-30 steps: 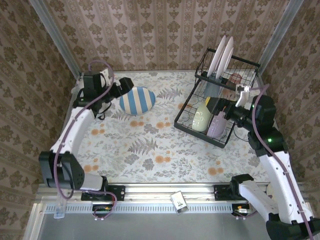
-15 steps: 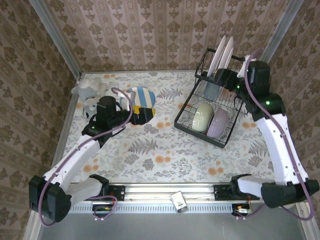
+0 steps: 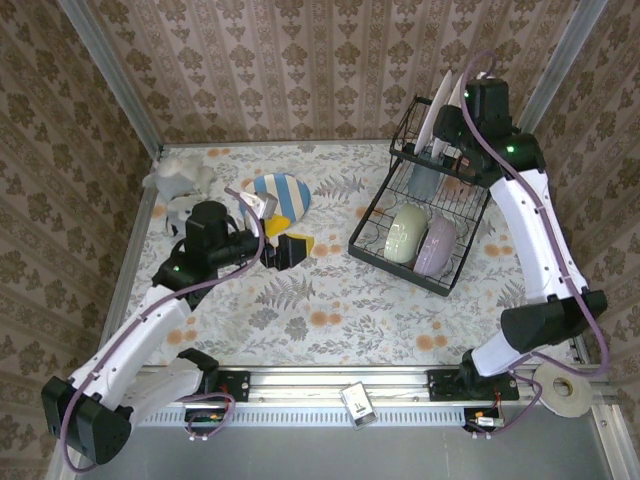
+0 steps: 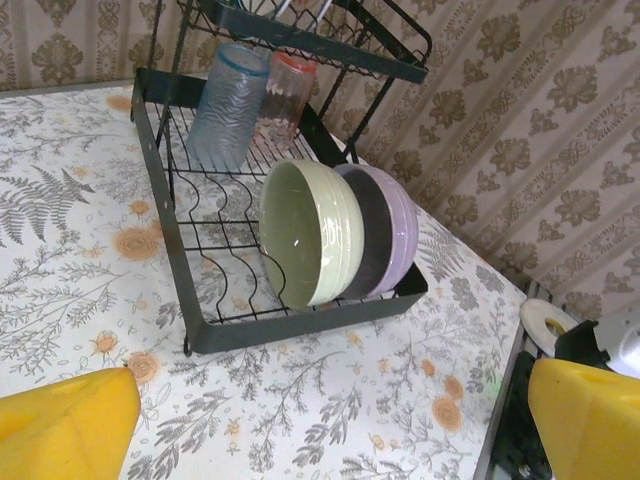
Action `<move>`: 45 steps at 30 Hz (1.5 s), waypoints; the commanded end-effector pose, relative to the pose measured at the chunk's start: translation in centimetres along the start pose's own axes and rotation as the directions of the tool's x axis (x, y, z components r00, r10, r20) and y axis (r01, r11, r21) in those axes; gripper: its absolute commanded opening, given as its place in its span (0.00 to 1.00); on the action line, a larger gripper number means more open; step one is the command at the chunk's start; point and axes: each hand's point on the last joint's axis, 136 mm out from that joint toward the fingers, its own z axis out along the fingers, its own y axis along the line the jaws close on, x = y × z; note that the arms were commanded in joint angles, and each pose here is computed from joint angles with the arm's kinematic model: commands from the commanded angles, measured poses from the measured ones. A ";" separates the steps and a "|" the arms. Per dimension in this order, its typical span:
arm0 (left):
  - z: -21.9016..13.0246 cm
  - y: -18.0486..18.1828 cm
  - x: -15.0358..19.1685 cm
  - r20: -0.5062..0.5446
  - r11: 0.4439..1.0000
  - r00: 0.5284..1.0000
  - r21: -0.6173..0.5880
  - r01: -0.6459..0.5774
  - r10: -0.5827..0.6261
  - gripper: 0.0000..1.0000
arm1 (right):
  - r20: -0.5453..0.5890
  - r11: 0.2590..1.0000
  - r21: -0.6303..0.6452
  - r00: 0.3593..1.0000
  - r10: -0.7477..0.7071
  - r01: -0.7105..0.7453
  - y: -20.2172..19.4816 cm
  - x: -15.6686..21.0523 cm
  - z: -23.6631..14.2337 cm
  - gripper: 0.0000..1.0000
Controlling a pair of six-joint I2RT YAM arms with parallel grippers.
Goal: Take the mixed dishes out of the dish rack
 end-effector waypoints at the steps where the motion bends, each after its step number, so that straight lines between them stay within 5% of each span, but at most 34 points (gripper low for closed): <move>1: -0.8 -1.9 -0.3 -0.001 0.995 0.997 0.066 -0.073 0.073 1.00 | 0.019 0.996 0.092 1.000 -0.015 0.013 -0.9 -0.6 -0.3 0.59; 45: -1.5 -2.2 0.4 0.072 0.989 0.990 0.075 -0.126 0.121 1.00 | -0.007 0.911 0.407 0.998 -0.064 0.062 0.2 -0.6 4.5 0.42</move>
